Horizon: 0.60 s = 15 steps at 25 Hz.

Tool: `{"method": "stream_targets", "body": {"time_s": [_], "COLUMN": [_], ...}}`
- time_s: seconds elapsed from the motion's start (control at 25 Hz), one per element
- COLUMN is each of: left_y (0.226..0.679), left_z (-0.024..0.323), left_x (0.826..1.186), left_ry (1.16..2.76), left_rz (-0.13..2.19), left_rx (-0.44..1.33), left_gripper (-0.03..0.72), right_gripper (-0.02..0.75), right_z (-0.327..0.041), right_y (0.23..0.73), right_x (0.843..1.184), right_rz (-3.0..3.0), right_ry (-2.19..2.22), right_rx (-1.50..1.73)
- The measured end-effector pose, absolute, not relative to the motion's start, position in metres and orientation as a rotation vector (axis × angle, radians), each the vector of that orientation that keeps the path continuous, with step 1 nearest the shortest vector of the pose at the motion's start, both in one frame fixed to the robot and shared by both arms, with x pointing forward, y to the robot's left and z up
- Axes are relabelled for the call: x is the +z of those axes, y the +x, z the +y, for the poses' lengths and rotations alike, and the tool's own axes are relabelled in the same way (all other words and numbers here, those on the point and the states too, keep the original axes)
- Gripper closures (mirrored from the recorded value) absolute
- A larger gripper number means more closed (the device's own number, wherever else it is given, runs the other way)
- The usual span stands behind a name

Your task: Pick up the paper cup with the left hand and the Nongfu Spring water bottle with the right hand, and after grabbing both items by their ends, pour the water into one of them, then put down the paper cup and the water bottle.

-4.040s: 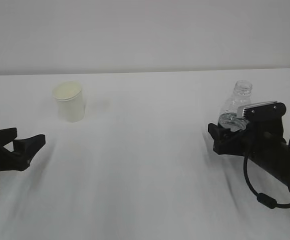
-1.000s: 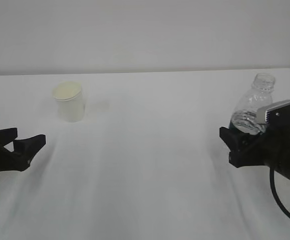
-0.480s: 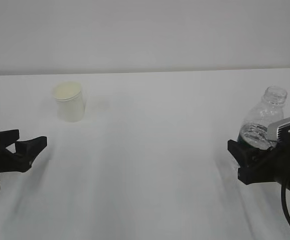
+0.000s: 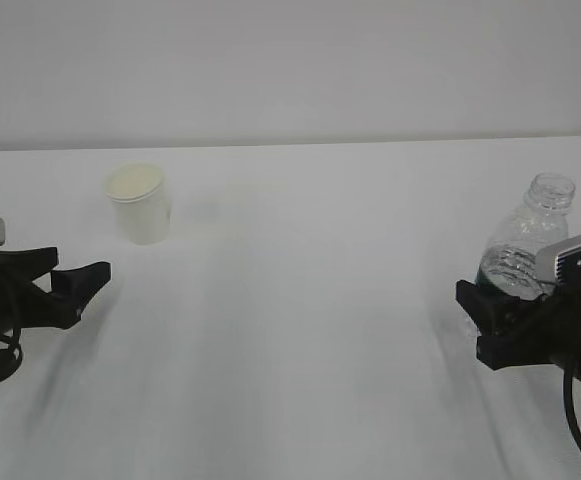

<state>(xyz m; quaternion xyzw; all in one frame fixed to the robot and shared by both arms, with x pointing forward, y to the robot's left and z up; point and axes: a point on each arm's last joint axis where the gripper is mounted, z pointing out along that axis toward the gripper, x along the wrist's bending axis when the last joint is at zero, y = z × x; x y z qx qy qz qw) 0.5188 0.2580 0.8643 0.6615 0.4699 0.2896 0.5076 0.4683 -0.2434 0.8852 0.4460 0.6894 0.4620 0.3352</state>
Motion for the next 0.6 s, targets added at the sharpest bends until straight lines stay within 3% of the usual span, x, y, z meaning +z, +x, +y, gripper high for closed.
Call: {"method": "stream_targets", "body": {"time_s": [0.24,0.6], "left_y": [0.536,0.555], "left_z": [0.257,0.256], "left_x": [0.860,0.848], "left_ry": [1.583,1.557], "left_rz": [1.113,1.131], "left_rx": [0.714,0.683], "left_gripper": [0.099,0.032], "right_gripper": [0.251,0.251], "right_z": [-0.243,-0.243], "right_y": [0.468,0.468], "right_x": [0.885,0.885], "right_rz": [1.799,1.799], "right_ry": [1.164,1.162], "right_rx": [1.205,1.205]}}
